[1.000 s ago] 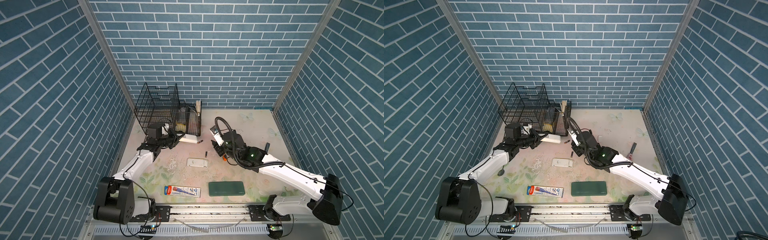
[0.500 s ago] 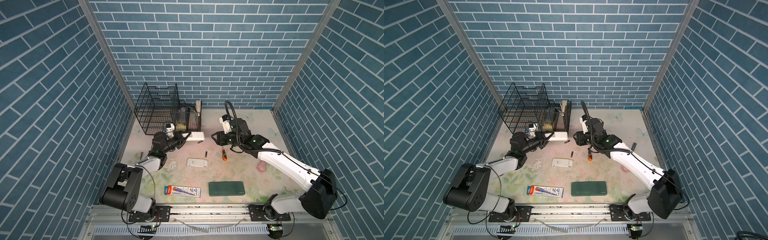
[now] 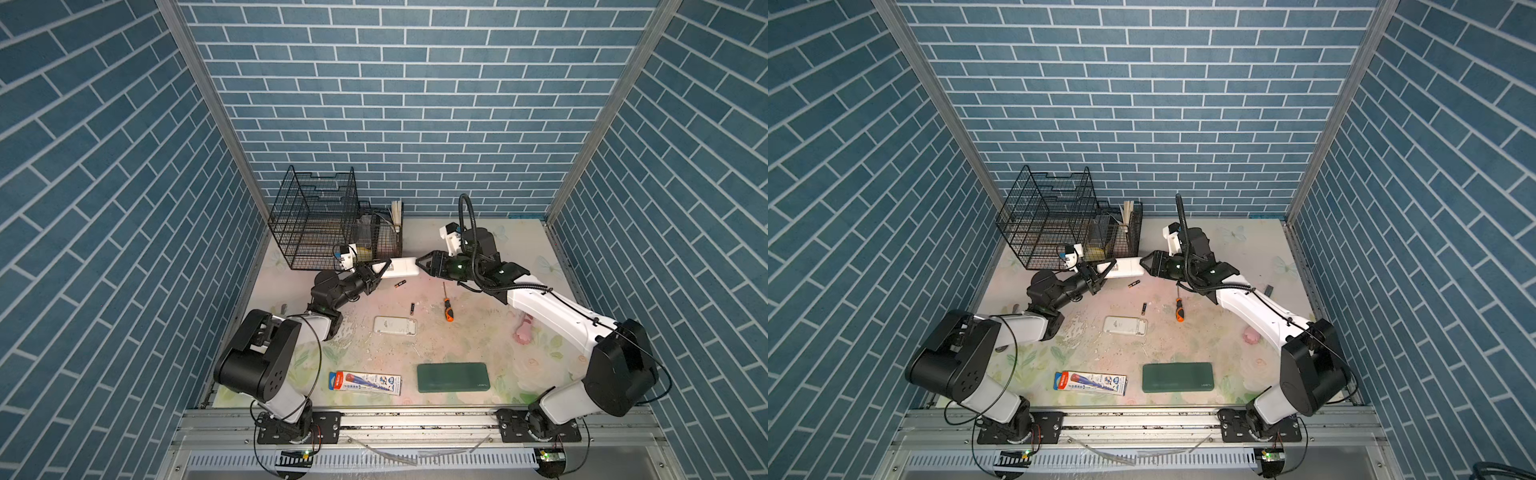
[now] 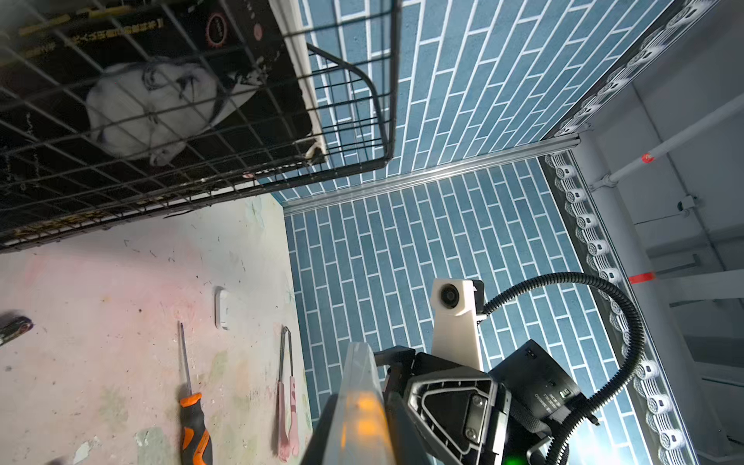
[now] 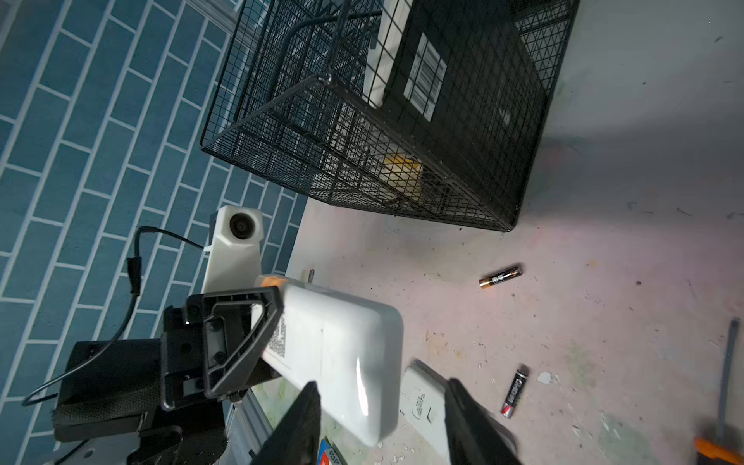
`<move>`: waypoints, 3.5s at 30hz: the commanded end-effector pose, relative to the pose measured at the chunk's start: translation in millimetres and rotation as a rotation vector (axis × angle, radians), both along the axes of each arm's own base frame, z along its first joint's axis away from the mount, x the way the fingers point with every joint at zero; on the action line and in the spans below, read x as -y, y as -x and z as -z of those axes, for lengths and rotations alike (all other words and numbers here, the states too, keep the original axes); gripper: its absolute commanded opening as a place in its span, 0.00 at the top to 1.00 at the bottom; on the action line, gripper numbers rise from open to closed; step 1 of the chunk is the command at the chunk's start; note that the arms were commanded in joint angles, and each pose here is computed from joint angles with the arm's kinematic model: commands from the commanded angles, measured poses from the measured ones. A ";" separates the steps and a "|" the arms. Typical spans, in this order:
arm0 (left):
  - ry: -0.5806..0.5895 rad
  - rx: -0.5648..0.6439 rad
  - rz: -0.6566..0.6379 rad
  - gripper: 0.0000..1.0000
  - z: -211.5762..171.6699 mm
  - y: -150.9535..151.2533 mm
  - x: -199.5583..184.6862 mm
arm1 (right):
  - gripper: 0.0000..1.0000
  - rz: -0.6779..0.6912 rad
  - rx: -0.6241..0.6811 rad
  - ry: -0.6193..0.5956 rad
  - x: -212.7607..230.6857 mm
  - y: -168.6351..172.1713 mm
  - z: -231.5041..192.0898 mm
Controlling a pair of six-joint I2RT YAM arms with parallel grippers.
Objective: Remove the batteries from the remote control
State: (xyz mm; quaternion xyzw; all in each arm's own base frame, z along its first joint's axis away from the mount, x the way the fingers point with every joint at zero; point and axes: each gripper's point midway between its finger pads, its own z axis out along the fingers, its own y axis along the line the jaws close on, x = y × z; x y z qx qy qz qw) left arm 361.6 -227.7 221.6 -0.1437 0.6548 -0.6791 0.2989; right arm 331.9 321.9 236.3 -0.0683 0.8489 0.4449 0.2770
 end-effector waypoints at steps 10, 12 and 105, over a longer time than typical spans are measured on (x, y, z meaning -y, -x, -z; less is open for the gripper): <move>0.044 0.081 0.012 1.00 -22.5 4.4 3.6 | 0.54 -0.043 -0.052 -0.071 -18.4 -3.2 -2.2; 0.045 0.080 0.013 1.00 -23.0 4.7 4.6 | 0.54 -0.049 -0.059 -0.069 -20.7 -2.8 0.6; 0.036 0.022 0.057 1.00 7.7 -2.0 12.6 | 0.68 -0.064 -0.168 -0.056 5.7 10.1 17.5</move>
